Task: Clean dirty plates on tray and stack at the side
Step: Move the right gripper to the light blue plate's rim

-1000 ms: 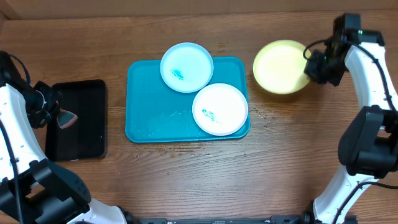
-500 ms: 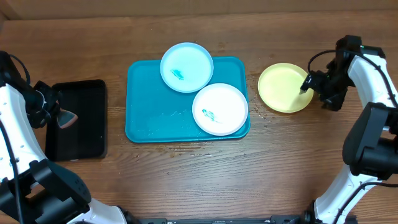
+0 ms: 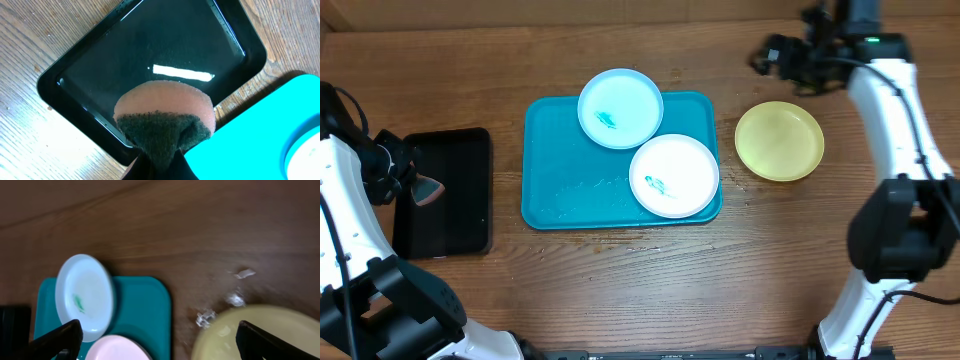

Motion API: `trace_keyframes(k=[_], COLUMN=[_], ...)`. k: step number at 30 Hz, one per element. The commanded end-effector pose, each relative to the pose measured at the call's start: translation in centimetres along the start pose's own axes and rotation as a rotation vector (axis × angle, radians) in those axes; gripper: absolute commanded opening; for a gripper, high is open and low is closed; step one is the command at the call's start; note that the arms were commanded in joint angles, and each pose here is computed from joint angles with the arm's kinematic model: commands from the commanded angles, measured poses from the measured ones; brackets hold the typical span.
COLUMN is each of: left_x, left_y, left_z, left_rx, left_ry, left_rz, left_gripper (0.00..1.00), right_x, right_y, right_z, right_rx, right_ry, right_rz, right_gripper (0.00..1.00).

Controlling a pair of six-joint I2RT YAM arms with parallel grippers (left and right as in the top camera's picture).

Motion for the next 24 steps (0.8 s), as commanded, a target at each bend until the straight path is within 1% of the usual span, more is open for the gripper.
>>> trace_keyframes(k=[1, 3, 4, 7, 10, 13, 15, 18, 19, 21, 24], left_x=[-0.2, -0.2, -0.2, -0.3, -0.1, 0.1, 0.1, 0.1, 0.1, 0.1, 0.1], left_y=[-0.2, -0.2, -0.3, -0.4, -0.5, -0.6, -0.6, -0.6, -0.6, -0.6, -0.6], left_z=[0.4, 0.4, 0.4, 0.4, 0.4, 0.4, 0.4, 0.4, 0.4, 0.4, 0.4], left_rx=[-0.012, -0.013, -0.013, -0.014, -0.017, -0.023, -0.023, -0.022, -0.021, -0.022, -0.022], left_ry=[-0.008, -0.008, -0.008, -0.008, -0.016, -0.029, -0.030, -0.027, -0.027, -0.026, -0.028], left_rz=[0.006, 0.005, 0.001, -0.002, -0.002, -0.003, -0.004, -0.007, -0.007, -0.007, -0.007], left_gripper=[0.04, 0.04, 0.04, 0.04, 0.04, 0.04, 0.04, 0.04, 0.04, 0.04, 0.04], right_x=[-1.4, -1.9, -2.6, -3.5, -3.9, -4.0, -4.0, -4.4, -4.7, -5.3, -6.1], right_y=[3.1, 4.6, 5.9, 7.4, 9.2, 11.1, 11.6, 10.8, 10.5, 10.3, 10.8], right_z=[-4.4, -6.7, -8.8, -11.1, -12.2, -13.0, -13.9, -15.9, -16.5, -17.4, -18.2], right_rx=[-0.040, -0.068, -0.079, -0.086, -0.059, -0.025, -0.022, -0.054, -0.054, -0.034, 0.034], right_ry=[0.010, -0.008, -0.015, -0.022, -0.035, -0.079, -0.103, -0.113, -0.106, -0.083, -0.060], right_rz=[0.119, 0.218, 0.298, 0.346, 0.390, 0.485, 0.537, 0.541, 0.541, 0.545, 0.552], right_gripper=[1.00, 1.00, 1.00, 1.00, 1.00, 1.00, 1.00, 1.00, 0.99, 0.93, 0.82])
Point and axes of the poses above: each gripper's point midway between its finger pads, its own z axis back along the fingers, its own y axis along the line the jaws close on, x = y × z, the point moved 6 cm from there along z, back along the fingers, and after that the axes turned 3 degrees about -z, right-handed, at the moved point
